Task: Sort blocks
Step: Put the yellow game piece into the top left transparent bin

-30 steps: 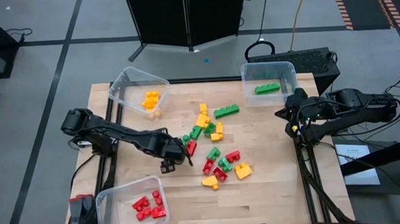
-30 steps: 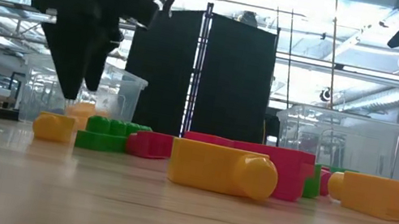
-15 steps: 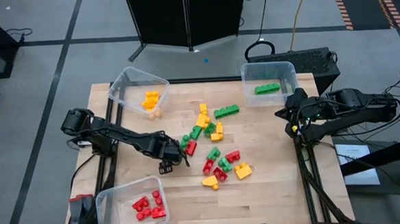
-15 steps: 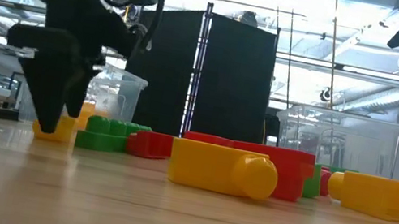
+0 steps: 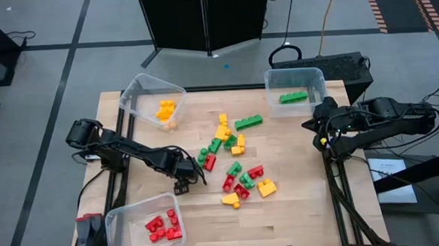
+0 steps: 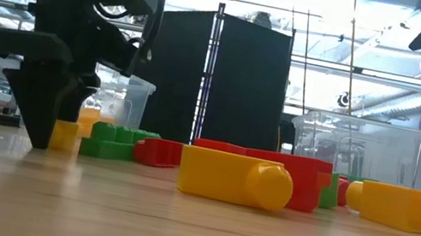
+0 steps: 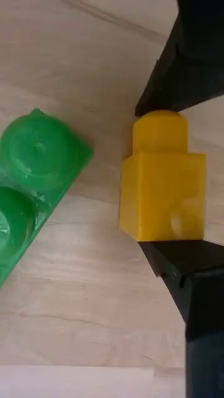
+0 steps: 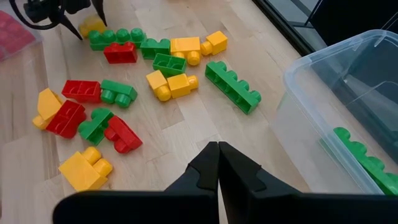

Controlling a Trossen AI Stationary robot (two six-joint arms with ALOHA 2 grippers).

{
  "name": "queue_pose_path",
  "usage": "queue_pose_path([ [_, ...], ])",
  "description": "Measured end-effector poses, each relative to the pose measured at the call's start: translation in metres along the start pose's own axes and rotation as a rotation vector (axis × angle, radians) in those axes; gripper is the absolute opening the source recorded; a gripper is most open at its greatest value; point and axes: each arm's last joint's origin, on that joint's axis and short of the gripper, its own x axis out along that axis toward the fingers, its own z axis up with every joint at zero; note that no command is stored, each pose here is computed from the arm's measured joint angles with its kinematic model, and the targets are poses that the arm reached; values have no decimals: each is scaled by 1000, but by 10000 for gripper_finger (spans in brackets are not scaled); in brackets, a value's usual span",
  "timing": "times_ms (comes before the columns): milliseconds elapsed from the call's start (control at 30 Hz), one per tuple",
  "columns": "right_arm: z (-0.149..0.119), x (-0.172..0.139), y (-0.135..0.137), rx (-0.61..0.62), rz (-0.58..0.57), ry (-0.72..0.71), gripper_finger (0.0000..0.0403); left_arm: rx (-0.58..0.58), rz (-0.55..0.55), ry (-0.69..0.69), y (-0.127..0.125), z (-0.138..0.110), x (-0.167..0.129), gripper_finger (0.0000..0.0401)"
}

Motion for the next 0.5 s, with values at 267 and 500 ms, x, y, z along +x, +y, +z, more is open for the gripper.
queue_pose_path([
  [267,0,0,0,12,-1,0,6,1,28,20,2,-2,0,155],
  [500,0,0,0,34,-1,0,6,2,30,28,0,3,-8,114],
])
